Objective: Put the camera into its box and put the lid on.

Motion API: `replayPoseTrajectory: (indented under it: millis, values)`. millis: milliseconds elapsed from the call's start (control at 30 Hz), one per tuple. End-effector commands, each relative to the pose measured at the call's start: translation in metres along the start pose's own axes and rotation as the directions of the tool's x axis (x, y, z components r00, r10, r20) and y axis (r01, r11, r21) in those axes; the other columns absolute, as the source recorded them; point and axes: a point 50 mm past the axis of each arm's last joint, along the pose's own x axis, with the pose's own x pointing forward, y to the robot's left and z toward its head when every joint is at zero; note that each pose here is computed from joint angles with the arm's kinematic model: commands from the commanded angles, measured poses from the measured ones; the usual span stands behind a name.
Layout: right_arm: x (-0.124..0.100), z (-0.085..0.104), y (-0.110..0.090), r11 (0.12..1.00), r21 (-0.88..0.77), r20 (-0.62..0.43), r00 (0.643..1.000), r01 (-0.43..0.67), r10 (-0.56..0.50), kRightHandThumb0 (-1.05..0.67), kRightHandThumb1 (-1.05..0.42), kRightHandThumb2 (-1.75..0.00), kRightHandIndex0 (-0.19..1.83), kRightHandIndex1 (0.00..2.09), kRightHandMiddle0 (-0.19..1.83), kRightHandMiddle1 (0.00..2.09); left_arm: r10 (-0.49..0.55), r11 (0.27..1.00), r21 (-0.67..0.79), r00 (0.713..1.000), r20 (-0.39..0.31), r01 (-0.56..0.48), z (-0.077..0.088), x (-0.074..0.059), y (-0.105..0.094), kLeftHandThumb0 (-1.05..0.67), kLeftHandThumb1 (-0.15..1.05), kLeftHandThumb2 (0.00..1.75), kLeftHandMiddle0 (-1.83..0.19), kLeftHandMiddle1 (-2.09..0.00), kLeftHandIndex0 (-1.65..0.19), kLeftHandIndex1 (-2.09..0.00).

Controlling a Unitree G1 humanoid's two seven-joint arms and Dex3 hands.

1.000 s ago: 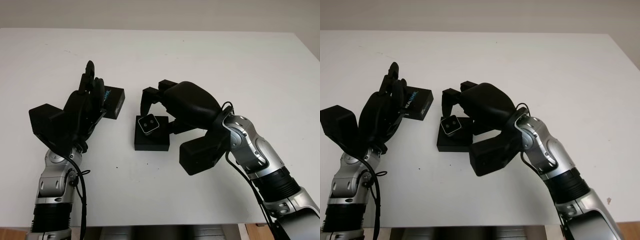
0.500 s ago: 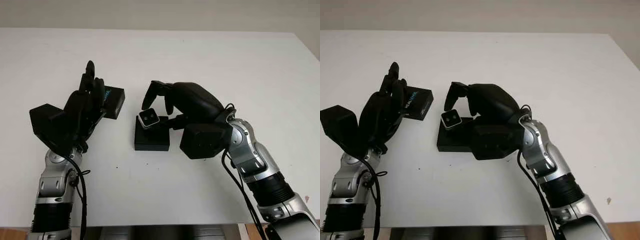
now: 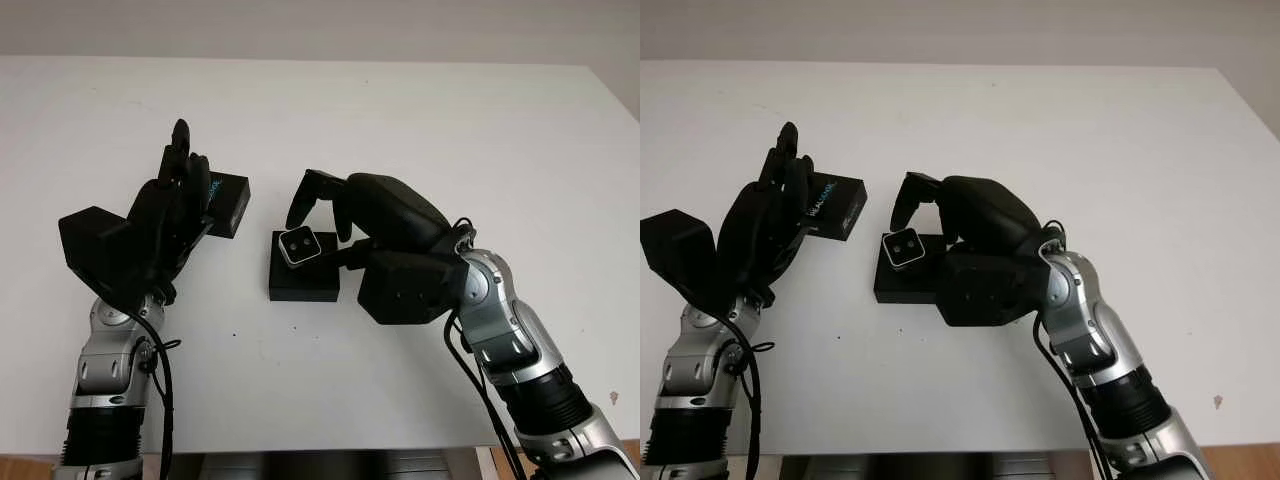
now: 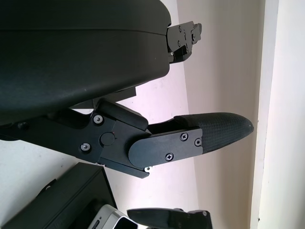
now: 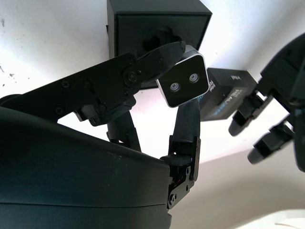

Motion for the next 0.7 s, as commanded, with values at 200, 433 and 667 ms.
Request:
replayPoseTrajectory:
  millis: [200,433,667]
  values:
    - [-0.006,0.019,0.004,0.996,-0.007,0.013,0.996,0.087,-0.087,-0.31,-0.94,-0.05,0.49,2.05,0.39,1.64,-0.025,0.999,-0.028,0.999,0.025,0.025,0.004,0.001,-0.009,-0.82,1.05,0.64,0.19,0.0,0.19,0.0]
    - [-0.007,0.019,0.01,0.991,0.006,-0.039,0.99,0.132,-0.132,-0.31,-0.95,-0.06,0.47,2.09,0.36,1.72,-0.008,0.999,-0.037,1.0,0.021,0.009,0.001,0.0,-0.008,-0.84,1.05,0.64,0.19,0.0,0.19,0.0]
    - [-0.007,0.015,0.016,0.982,0.061,-0.116,0.978,0.179,-0.171,-0.28,-0.96,-0.06,0.42,1.96,0.29,1.71,-0.007,0.999,-0.035,1.0,0.02,0.008,0.0,-0.001,-0.007,-0.84,1.05,0.65,0.19,0.0,0.19,0.0]
